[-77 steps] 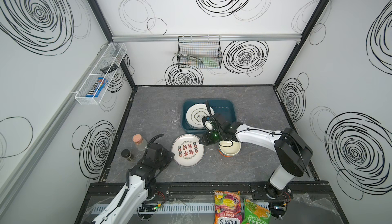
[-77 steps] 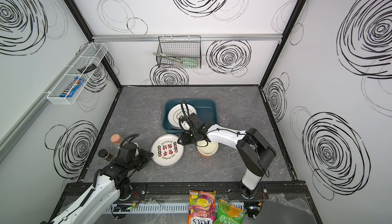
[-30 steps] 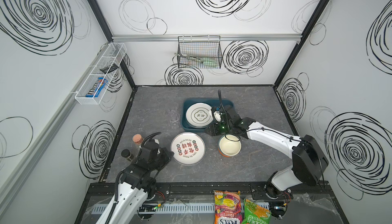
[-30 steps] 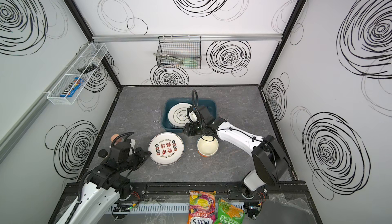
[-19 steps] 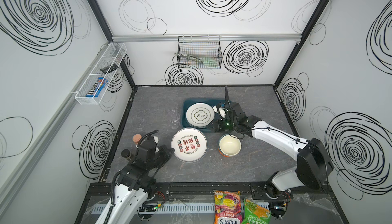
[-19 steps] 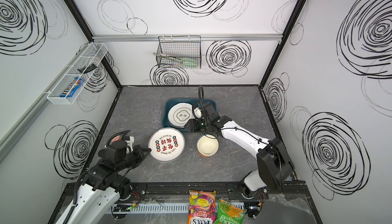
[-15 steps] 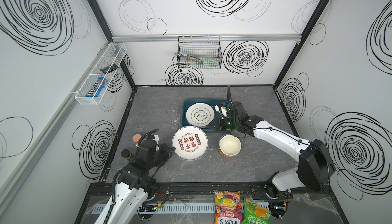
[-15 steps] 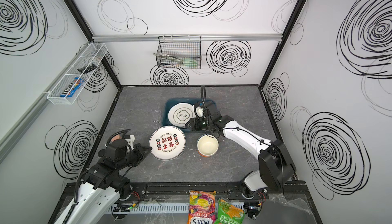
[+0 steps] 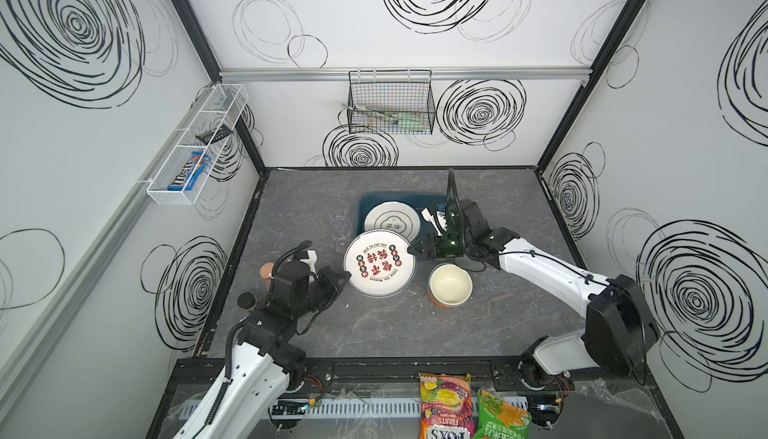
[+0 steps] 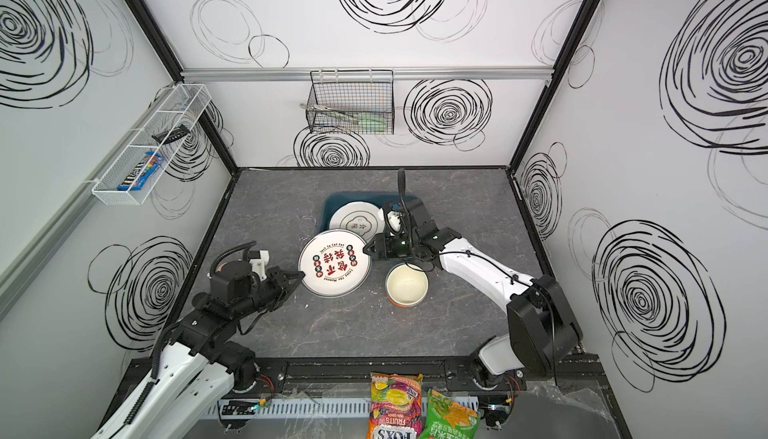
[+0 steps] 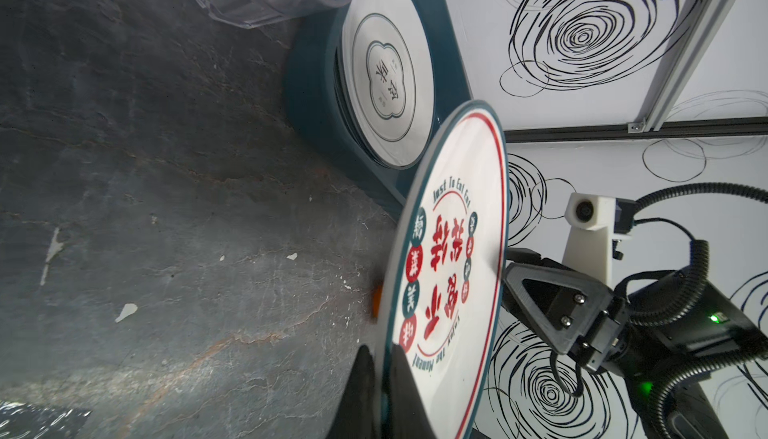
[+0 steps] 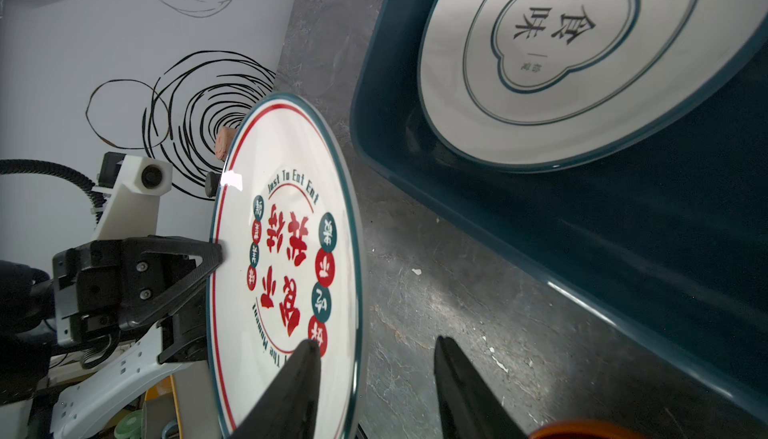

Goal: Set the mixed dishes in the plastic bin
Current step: 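Lift the red-print plate and swing it over the teal bin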

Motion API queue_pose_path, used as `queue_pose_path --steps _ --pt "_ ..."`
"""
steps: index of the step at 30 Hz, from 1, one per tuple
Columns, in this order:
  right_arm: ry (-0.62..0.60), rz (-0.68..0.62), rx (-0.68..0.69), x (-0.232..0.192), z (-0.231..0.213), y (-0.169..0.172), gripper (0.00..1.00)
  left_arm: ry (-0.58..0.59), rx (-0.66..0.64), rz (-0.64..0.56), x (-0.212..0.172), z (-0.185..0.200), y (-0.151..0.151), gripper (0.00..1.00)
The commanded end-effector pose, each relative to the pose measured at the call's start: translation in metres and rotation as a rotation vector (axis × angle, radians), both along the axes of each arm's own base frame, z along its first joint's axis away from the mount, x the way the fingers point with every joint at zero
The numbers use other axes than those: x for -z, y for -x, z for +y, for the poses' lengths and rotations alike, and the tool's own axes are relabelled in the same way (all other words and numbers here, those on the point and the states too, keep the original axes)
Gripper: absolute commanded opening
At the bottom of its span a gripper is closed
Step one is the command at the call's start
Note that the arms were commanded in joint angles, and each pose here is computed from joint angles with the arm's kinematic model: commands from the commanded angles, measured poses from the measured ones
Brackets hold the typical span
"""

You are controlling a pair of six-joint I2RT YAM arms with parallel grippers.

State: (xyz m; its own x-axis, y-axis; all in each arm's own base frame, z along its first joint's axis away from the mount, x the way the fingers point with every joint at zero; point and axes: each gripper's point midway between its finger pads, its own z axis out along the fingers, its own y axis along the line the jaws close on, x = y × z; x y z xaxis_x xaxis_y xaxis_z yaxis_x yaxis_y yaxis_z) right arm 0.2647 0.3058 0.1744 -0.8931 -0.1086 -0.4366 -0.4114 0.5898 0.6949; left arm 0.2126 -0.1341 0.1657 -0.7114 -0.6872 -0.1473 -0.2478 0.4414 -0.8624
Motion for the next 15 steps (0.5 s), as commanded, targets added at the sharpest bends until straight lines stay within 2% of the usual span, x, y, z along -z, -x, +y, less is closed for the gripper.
queue_pose_path --steps 1,7,15 --pt "-0.062 -0.019 -0.02 -0.0159 0.0023 0.0029 0.48 0.091 0.017 -0.16 -0.051 -0.0119 -0.0139 0.0" --pt "-0.082 -0.021 -0.022 -0.0214 0.0029 0.0017 0.4 0.101 0.022 -0.173 -0.0545 -0.0173 -0.0178 0.0" --pt "-0.109 -0.02 0.011 -0.0253 -0.0058 -0.0051 0.15 0.103 0.022 -0.165 -0.05 -0.0201 -0.0208 0.0"
